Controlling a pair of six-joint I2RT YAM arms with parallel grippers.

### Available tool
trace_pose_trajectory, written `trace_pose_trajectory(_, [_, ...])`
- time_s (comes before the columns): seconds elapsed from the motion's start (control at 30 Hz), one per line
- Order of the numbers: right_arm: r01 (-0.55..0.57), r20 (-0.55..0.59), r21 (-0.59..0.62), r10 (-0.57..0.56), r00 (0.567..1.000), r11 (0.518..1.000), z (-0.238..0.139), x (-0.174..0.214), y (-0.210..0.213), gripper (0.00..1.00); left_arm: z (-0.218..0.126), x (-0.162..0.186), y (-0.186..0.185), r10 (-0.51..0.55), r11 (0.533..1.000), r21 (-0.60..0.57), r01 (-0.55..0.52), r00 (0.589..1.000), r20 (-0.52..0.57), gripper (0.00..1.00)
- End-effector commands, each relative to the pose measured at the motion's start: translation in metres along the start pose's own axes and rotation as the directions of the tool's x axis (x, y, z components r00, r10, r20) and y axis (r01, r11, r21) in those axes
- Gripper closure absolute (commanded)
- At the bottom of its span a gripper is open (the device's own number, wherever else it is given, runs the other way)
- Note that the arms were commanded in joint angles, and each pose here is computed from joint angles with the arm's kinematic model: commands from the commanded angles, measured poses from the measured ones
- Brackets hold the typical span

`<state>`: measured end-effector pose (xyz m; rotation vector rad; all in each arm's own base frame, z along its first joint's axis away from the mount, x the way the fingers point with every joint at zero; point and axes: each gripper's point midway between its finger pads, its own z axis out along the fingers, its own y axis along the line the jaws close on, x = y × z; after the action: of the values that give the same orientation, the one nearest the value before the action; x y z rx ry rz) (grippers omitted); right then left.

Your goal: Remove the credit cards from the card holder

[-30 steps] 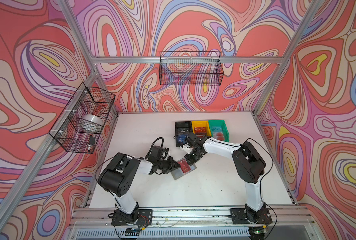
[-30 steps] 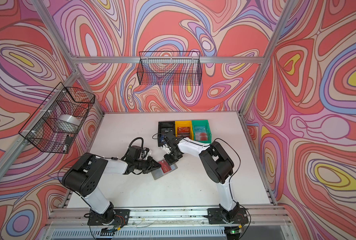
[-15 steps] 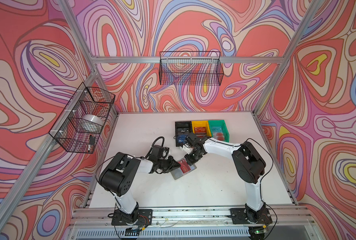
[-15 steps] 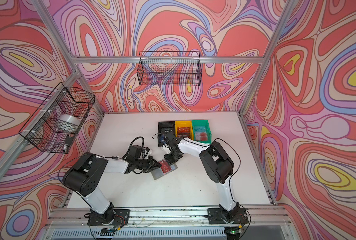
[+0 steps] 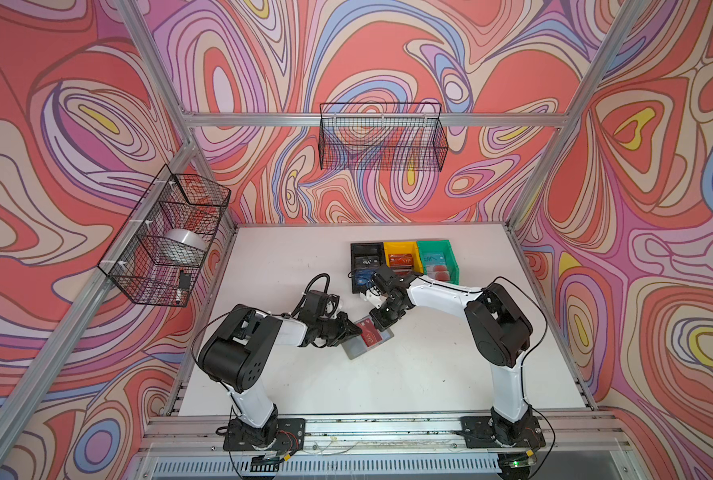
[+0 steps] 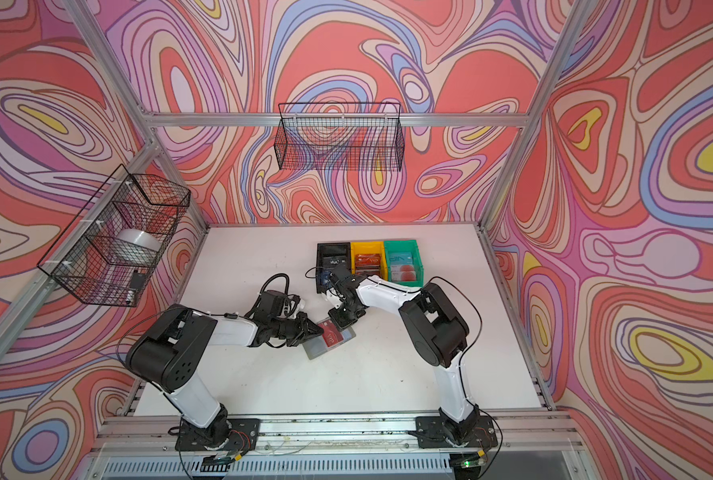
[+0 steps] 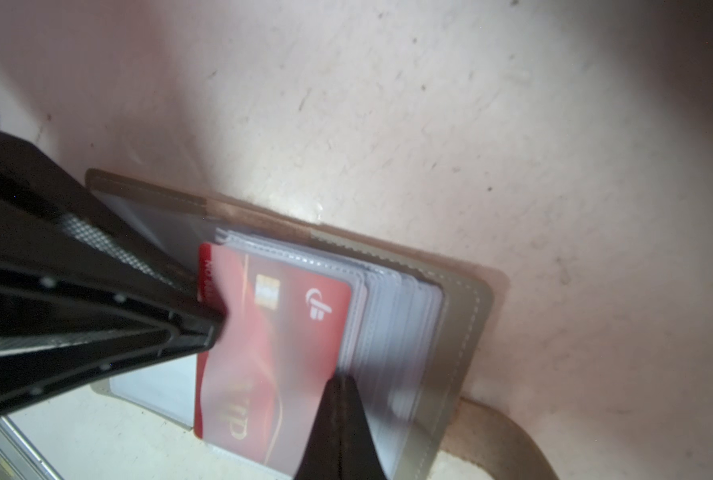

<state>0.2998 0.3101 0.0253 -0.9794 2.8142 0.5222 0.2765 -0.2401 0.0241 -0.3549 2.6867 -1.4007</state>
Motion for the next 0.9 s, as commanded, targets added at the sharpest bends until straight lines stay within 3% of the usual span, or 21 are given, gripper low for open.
trace_pose_trajectory(0.0, [-0.013,-0.105,-0.01,0.012,0.994,1.0,0.0246,0.0292,-0.001,0.97,-0.0035,0.0071,0.005,0.008,1.0,-0.023,-0.008,1.0,0.002,0.87])
trace_pose_trajectory(0.87, [-0.024,-0.124,-0.015,0.022,0.992,1.0,0.0286,0.0327,-0.0015,0.96,-0.0062,0.0097,0.0042,0.008,1.0,-0.013,-0.008,1.0,0.008,0.87])
